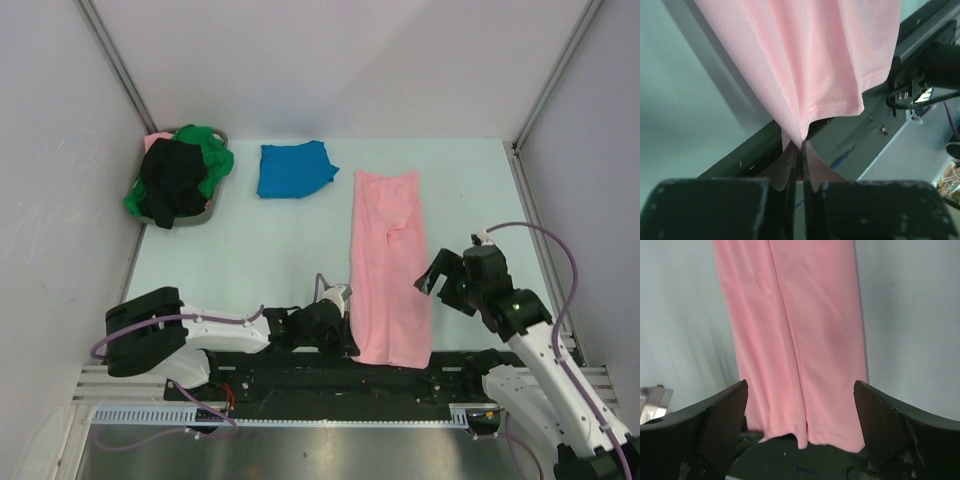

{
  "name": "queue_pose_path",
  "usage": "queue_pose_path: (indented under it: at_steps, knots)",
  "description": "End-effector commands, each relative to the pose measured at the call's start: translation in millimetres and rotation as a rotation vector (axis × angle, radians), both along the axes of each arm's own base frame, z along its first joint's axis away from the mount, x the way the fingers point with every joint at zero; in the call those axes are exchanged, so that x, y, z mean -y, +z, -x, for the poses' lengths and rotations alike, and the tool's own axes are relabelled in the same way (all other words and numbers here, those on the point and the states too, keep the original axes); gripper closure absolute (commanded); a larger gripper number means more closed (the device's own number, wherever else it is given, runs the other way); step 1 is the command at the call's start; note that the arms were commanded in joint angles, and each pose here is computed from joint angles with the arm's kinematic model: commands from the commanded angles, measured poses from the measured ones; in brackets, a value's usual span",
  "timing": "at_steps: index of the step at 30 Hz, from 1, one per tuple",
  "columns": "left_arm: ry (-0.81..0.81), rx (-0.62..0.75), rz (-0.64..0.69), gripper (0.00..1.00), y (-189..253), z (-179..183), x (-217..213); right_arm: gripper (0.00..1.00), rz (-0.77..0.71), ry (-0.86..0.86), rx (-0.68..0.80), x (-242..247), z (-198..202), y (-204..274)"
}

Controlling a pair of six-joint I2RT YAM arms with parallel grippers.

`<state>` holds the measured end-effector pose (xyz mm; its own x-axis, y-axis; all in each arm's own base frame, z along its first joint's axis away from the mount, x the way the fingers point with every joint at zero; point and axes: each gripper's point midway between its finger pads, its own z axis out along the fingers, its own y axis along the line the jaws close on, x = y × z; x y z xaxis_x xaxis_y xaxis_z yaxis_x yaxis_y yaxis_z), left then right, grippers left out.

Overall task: Fold and stack the t-shirts
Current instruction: Fold the tshirt

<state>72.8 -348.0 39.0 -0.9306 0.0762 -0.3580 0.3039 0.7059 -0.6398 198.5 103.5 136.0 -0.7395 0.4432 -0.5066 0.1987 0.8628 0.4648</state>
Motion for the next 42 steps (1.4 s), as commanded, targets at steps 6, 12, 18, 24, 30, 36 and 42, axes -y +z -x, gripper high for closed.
queue_pose_path:
  at_steps: [6, 12, 18, 24, 30, 36, 42]
  knots:
    - [0.029, -0.014, 0.050, 1.00, 1.8, 8.4, -4.5, 0.11, -0.081, -0.106, -0.148, 2.0, 70.4, -22.1]
    - [0.039, -0.017, 0.057, 1.00, 3.2, 8.5, -7.9, 0.12, -0.056, -0.100, -0.204, 2.0, 87.1, -45.7]
    - [0.081, 0.010, 0.077, 1.00, 8.6, -0.1, -6.6, 0.15, -0.015, -0.095, -0.242, 2.6, 95.2, -60.7]
    - [0.090, 0.026, 0.092, 1.00, 16.4, -6.9, 1.2, 0.27, -0.010, -0.062, -0.292, -5.1, 104.2, -80.9]
    - [0.095, 0.025, 0.097, 1.00, 17.7, -12.0, 4.0, 0.31, 0.015, -0.037, -0.316, -11.3, 115.9, -92.8]
    - [0.093, 0.024, 0.097, 1.00, 18.7, -13.4, 6.1, 0.39, 0.058, -0.087, -0.317, -12.2, 119.4, -102.2]
    - [0.089, 0.014, 0.082, 1.00, 14.5, -13.9, 4.6, 0.37, 0.102, -0.103, -0.285, -10.7, 122.5, -110.0]
